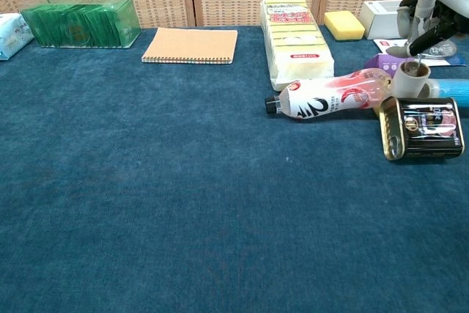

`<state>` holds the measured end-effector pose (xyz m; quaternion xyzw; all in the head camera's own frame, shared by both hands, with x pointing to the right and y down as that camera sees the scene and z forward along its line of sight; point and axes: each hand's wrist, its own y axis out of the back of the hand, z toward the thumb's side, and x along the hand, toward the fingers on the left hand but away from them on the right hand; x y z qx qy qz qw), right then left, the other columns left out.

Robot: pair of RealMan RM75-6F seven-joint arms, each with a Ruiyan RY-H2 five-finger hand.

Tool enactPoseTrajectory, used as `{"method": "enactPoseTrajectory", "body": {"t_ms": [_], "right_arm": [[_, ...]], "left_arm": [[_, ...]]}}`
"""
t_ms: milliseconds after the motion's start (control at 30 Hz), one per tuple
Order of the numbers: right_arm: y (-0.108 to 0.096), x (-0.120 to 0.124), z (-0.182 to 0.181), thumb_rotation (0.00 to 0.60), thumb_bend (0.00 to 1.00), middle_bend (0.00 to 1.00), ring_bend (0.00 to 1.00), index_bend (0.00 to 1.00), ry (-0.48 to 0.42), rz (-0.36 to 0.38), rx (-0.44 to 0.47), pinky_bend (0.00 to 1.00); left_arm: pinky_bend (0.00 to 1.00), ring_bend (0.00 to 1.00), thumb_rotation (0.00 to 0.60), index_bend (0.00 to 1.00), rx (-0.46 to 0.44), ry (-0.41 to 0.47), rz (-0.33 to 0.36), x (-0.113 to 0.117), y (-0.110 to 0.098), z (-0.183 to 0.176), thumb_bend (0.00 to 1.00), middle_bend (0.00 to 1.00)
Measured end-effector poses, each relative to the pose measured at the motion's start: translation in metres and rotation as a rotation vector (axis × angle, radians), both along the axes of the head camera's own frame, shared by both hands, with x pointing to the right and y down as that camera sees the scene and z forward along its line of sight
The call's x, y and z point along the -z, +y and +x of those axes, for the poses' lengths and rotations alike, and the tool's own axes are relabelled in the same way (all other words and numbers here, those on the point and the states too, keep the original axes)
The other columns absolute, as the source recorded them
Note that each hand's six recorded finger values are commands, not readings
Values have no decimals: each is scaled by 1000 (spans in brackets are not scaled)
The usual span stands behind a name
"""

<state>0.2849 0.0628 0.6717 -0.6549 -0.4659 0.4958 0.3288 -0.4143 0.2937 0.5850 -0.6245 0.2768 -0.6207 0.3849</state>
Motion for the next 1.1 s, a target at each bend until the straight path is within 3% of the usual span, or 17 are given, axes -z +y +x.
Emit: {"method": "enactPoseTrajectory", "body": {"t_ms": [500,1100], "right_arm": [[-7,14,-4,600,308,819,904,738,-33,51,-6,921],[-9,53,-12,600,310,850,929,762,-107,113,6,945]], "left_arm": [[249,49,600,42,1,3,-2,1,0,0,207,63],[249,55,600,42,-9,12,-10,1,1,2,206,66]]}}
